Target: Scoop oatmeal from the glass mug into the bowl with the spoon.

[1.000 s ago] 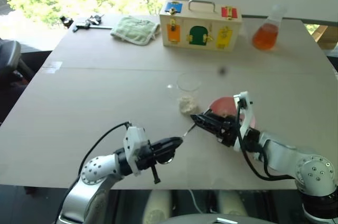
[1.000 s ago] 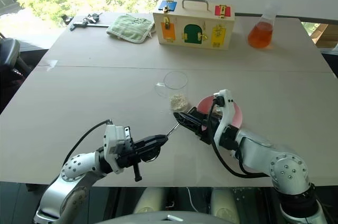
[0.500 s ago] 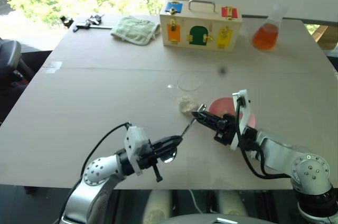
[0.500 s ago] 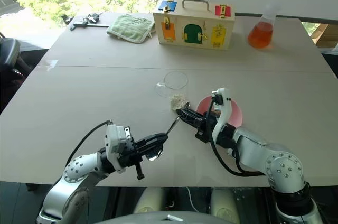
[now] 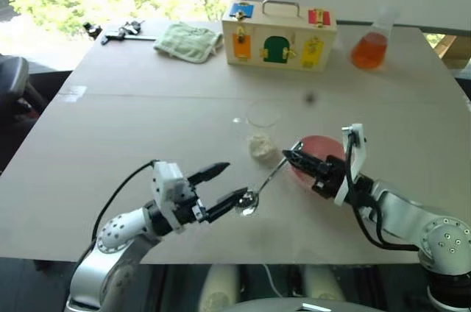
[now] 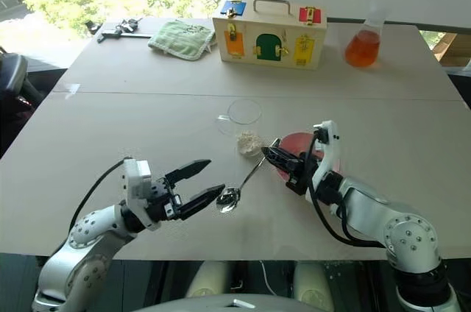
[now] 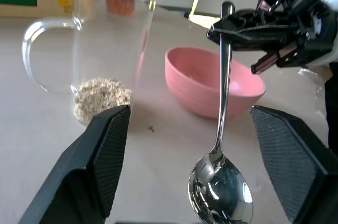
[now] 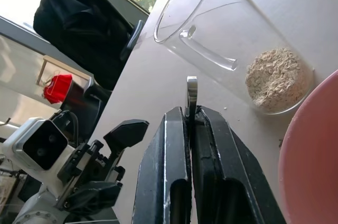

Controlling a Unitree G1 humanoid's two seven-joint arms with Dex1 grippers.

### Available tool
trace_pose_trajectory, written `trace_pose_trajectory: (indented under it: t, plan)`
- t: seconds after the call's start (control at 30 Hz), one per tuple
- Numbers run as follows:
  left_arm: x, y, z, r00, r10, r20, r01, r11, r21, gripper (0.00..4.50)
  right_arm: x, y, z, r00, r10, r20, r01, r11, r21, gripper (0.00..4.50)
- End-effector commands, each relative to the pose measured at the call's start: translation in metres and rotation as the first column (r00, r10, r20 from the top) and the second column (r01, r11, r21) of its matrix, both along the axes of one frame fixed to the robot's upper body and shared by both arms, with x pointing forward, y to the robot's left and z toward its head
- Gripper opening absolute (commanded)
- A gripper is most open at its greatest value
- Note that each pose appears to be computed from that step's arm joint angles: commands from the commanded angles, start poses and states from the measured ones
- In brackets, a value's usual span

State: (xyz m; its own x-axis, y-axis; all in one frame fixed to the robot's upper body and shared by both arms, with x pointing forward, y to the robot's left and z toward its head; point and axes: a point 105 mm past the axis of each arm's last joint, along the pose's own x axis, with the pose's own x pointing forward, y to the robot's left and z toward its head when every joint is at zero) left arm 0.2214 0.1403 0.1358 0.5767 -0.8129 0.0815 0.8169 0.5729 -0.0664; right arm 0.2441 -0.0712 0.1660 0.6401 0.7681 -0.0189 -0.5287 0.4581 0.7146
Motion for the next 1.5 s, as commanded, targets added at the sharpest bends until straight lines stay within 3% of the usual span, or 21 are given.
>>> trace_pose_trajectory:
  t: [0.03, 0.27, 0.63, 1.07, 1.23, 1.47, 1.5]
  plan:
    - [0.023, 0.027, 0.02, 0.984, 0.154, 0.089, -0.154, 0.988, -0.005, 3.72, -0.006, -0.006, 0.02, 0.999, 0.008, 0.037, -0.012, 0.996, 0.087, 0.0]
    - [0.077, 0.04, 0.014, 0.946, 0.295, 0.136, -0.308, 0.948, 0.085, 3.72, -0.016, -0.016, 0.044, 0.993, 0.057, 0.102, -0.072, 0.986, 0.152, 0.0]
    - [0.117, 0.021, 0.006, 0.937, 0.29, 0.193, -0.312, 0.946, 0.092, 3.72, -0.019, -0.046, 0.079, 0.976, -0.005, 0.22, -0.02, 0.994, 0.108, 0.0]
    - [0.132, -0.001, 0.004, 0.952, 0.207, 0.224, -0.238, 0.964, 0.119, 3.72, -0.005, -0.06, 0.111, 0.931, -0.105, 0.349, 0.086, 0.994, 0.068, 0.0]
    - [0.143, -0.011, 0.006, 0.952, 0.207, 0.225, -0.235, 0.967, 0.103, 3.72, 0.01, -0.055, 0.139, 0.876, -0.145, 0.46, 0.141, 0.989, 0.043, 0.0]
    - [0.148, -0.027, 0.006, 0.957, 0.178, 0.229, -0.201, 0.976, 0.081, 3.72, 0.04, -0.045, 0.143, 0.795, -0.09, 0.6, 0.245, 0.952, -0.182, 0.0]
    - [0.149, -0.027, 0.007, 0.957, 0.177, 0.229, -0.199, 0.977, 0.077, 3.48, 0.045, -0.044, 0.141, 0.789, -0.083, 0.609, 0.26, 0.943, -0.209, 0.0]
